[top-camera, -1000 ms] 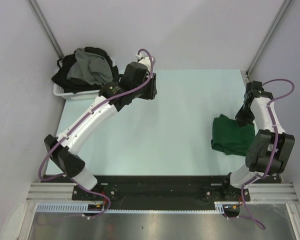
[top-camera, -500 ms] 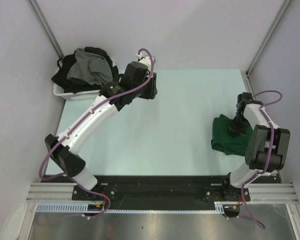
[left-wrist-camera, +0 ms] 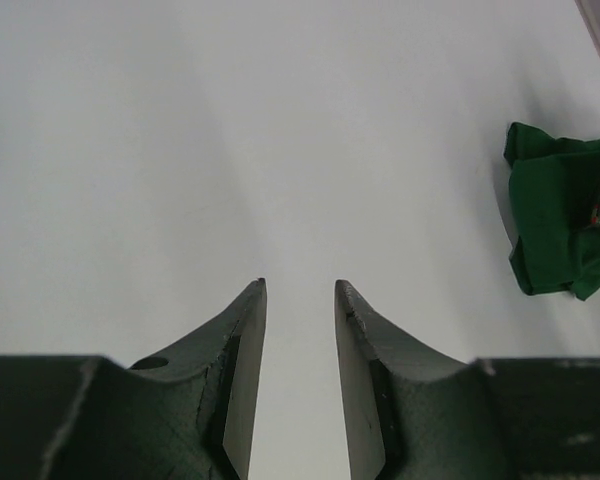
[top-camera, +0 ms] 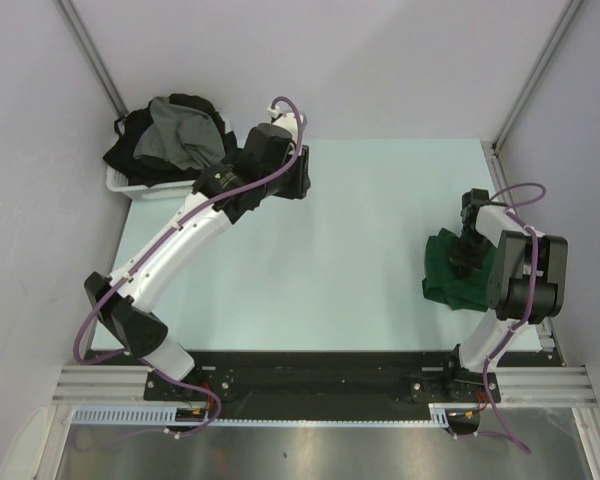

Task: Fold and stack the t-shirts
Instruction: Put the neatly folded tshirt into the corner of the board with the right arm

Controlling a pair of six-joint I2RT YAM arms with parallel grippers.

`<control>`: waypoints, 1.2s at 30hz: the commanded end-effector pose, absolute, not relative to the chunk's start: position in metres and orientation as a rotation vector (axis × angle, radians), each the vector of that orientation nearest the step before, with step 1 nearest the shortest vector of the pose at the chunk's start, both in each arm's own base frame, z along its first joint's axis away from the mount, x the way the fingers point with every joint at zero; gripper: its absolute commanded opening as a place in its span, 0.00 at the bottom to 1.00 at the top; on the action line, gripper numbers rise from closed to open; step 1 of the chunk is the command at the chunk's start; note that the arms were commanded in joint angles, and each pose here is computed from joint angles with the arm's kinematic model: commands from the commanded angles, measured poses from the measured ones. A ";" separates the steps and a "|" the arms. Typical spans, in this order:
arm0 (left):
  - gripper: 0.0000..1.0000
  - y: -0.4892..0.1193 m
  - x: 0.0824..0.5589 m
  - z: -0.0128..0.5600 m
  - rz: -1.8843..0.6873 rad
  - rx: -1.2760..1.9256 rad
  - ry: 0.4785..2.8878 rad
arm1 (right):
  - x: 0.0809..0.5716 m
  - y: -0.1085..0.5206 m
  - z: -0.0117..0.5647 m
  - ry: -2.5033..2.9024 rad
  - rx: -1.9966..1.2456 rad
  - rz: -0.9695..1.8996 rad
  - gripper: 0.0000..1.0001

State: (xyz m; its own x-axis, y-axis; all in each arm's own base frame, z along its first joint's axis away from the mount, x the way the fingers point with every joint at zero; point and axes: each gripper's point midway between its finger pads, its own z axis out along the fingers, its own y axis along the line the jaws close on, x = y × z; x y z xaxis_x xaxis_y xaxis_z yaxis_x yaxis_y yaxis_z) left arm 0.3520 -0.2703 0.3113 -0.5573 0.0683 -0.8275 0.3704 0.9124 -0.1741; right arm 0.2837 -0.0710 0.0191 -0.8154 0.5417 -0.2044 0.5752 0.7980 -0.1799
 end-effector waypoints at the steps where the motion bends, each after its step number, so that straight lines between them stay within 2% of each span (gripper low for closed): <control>1: 0.40 -0.259 0.348 0.347 -0.421 0.290 2.055 | 0.285 -0.104 -0.015 2.775 0.986 -0.448 0.00; 18: 0.40 -0.269 0.355 0.344 -0.446 0.294 2.059 | 0.254 -0.136 -0.006 2.740 1.121 -0.582 0.00; 36: 0.40 -0.261 0.351 0.335 -0.408 0.304 2.080 | 0.263 -0.173 -0.006 2.678 1.060 -0.737 0.00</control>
